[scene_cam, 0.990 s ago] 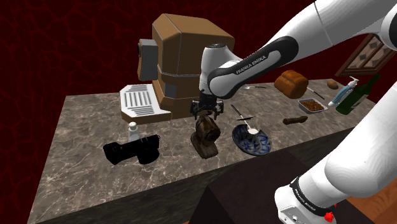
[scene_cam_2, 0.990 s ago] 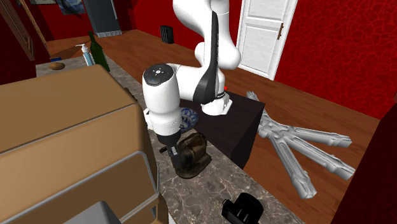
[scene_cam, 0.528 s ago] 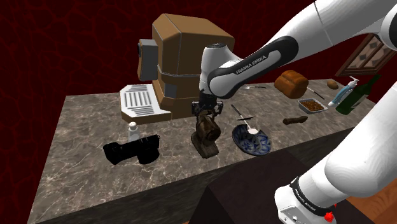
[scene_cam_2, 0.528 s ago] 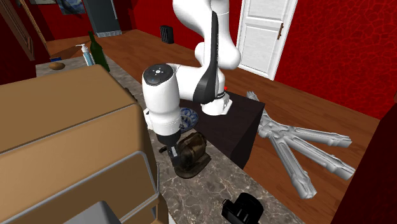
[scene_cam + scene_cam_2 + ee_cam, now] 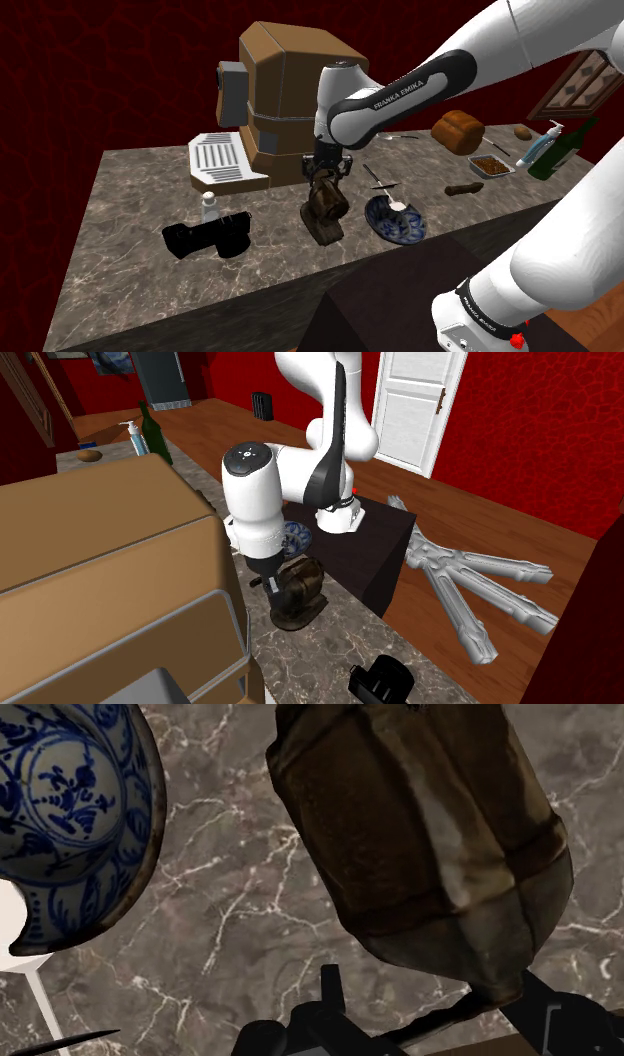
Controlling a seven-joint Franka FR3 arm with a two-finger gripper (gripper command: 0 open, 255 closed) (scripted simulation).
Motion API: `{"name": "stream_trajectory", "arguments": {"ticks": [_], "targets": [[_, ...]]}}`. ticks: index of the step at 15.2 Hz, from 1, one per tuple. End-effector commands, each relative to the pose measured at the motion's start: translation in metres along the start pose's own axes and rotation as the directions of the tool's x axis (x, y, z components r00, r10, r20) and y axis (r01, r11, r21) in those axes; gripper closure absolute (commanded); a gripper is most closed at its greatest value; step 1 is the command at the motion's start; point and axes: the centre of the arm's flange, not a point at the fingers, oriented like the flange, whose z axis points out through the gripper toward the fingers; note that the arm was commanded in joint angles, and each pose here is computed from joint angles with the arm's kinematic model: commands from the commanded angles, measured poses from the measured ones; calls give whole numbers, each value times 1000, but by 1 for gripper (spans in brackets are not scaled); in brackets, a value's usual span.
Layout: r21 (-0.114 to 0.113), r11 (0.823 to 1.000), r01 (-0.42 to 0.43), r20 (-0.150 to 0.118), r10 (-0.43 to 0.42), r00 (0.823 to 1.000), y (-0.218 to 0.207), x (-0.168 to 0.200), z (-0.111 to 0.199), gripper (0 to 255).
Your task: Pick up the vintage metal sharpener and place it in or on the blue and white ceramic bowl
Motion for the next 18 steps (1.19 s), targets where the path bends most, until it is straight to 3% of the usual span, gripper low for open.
{"name": "stream_trajectory", "arguments": {"ticks": [1, 18], "targets": [[0, 1000, 0, 0, 0, 1000, 1, 0, -10, 255], [0, 1000, 0, 0, 0, 1000, 10, -2, -99, 255]]}}
